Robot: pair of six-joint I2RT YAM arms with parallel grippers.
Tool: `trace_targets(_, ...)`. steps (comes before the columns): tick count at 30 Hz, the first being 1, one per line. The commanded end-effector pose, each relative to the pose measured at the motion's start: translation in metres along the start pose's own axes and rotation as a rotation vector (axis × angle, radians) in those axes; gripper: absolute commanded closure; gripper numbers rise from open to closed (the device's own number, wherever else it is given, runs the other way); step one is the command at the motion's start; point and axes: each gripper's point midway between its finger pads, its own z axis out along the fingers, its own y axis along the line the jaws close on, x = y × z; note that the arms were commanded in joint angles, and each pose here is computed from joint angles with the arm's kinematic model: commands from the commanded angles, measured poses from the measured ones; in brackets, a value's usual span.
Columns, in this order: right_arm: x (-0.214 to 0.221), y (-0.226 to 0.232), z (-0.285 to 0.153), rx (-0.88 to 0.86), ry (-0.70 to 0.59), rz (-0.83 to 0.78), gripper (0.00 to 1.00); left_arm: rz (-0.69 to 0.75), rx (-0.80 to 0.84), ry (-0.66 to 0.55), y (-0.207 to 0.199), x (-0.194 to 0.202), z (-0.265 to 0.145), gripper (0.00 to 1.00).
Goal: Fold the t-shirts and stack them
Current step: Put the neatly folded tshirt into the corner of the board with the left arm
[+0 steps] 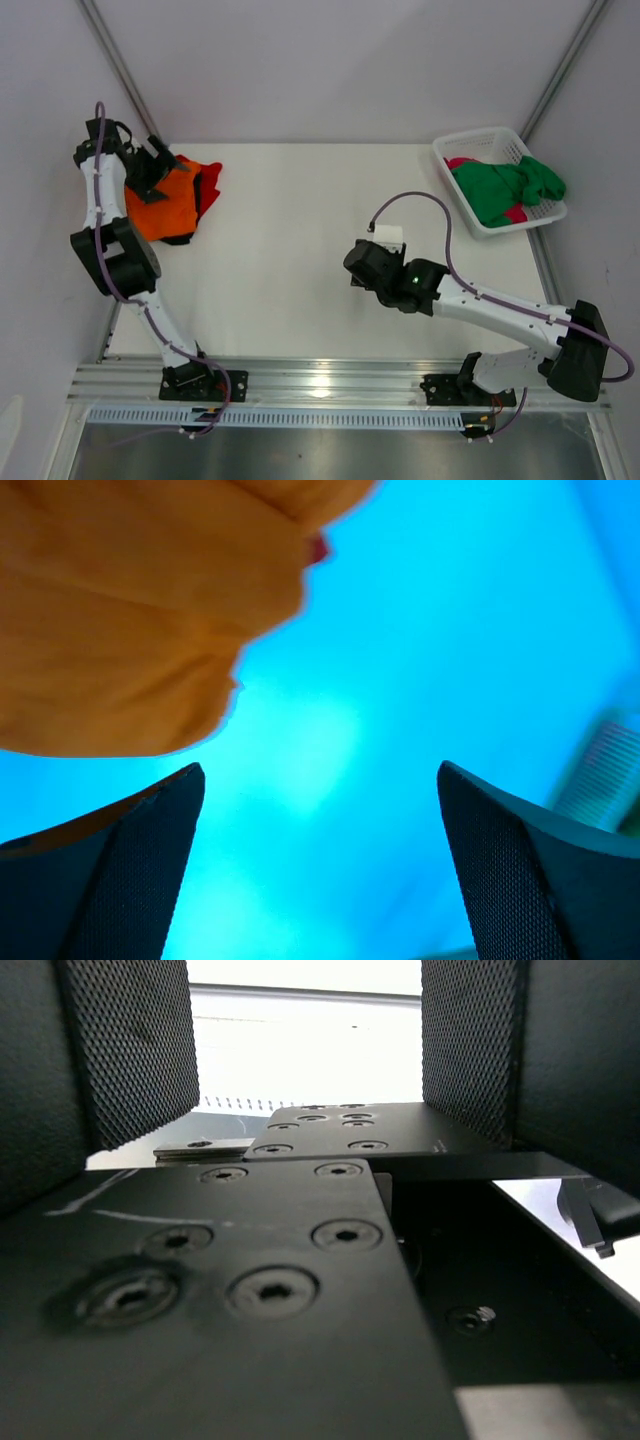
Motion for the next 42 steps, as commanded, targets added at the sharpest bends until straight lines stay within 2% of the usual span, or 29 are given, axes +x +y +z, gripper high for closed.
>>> trace_targets(1, -0.006, 0.004, -0.006, -0.042, -0.034, 0.05, 0.4, -0.082, 0.401, 0.024, -0.054, 0.0, -0.021, 0.0)
trace_targets(4, -0.005, -0.005, -0.009, -0.031, -0.043, 0.054, 0.4, -0.142, 0.374, 0.042, -0.037, 0.001, 0.0, 0.01)
trace_targets(12, -0.017, -0.02, -0.021, -0.008, -0.072, 0.044, 0.4, -0.208, 0.107, -0.006, 0.014, -0.023, 0.046, 0.01)
trace_targets(18, -0.027, -0.026, -0.033, -0.004, -0.082, 0.059, 0.4, -0.231, 0.096, 0.018, 0.021, -0.036, 0.072, 0.01)
trace_targets(25, -0.036, -0.03, -0.046, -0.008, -0.095, 0.089, 0.4, -0.27, 0.028, 0.073, 0.038, -0.029, 0.091, 0.01)
trace_targets(33, -0.04, -0.026, -0.05, -0.007, -0.1, 0.09, 0.4, -0.282, -0.049, 0.176, 0.064, -0.002, 0.115, 0.0)
trace_targets(42, -0.044, -0.024, -0.056, -0.009, -0.121, 0.101, 0.4, -0.273, -0.064, 0.204, 0.072, 0.004, 0.124, 0.0)
